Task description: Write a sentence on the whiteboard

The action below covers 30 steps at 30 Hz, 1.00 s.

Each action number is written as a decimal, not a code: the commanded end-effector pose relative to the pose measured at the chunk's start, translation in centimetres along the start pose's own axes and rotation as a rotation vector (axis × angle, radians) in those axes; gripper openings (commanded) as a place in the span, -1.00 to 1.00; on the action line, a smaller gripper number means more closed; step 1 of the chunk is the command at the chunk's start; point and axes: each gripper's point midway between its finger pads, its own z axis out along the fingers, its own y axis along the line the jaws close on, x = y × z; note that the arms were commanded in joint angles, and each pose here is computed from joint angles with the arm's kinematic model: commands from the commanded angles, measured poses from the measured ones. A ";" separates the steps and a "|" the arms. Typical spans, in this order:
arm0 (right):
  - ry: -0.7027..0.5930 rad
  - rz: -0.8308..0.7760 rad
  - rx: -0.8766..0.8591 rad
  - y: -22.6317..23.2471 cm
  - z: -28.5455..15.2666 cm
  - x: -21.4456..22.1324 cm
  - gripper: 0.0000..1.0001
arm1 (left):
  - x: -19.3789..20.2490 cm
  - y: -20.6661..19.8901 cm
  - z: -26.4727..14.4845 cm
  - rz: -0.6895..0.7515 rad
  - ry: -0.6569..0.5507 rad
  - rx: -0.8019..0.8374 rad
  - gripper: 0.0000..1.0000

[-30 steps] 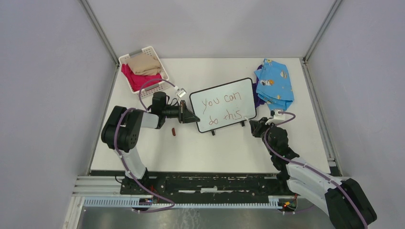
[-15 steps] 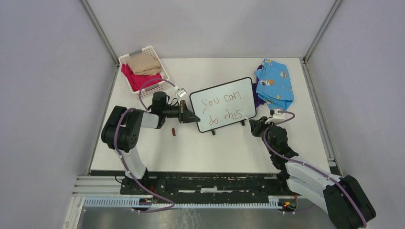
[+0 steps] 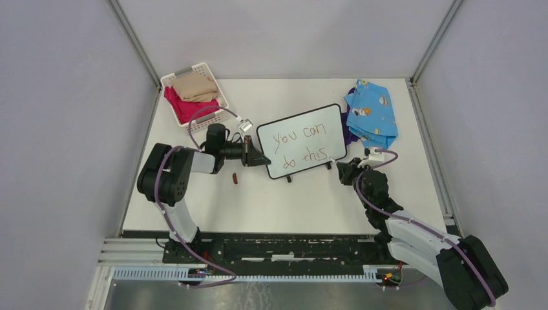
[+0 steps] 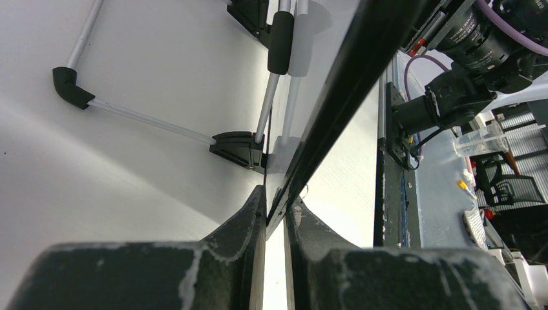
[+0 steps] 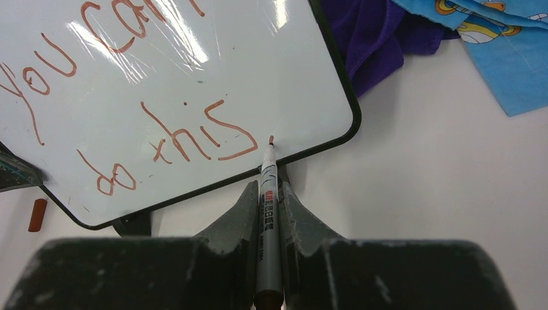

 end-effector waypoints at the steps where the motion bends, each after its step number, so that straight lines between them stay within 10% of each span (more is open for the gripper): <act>1: 0.010 -0.009 0.012 0.0 0.3 -0.2 -1.00 | 2.8 2.4 -0.1 -0.110 0.050 -0.118 -0.96; 30: -0.041 -0.003 -0.023 1.1 -0.1 -2.6 -1.00 | 3.0 2.7 -0.1 -0.111 0.061 -0.140 -0.96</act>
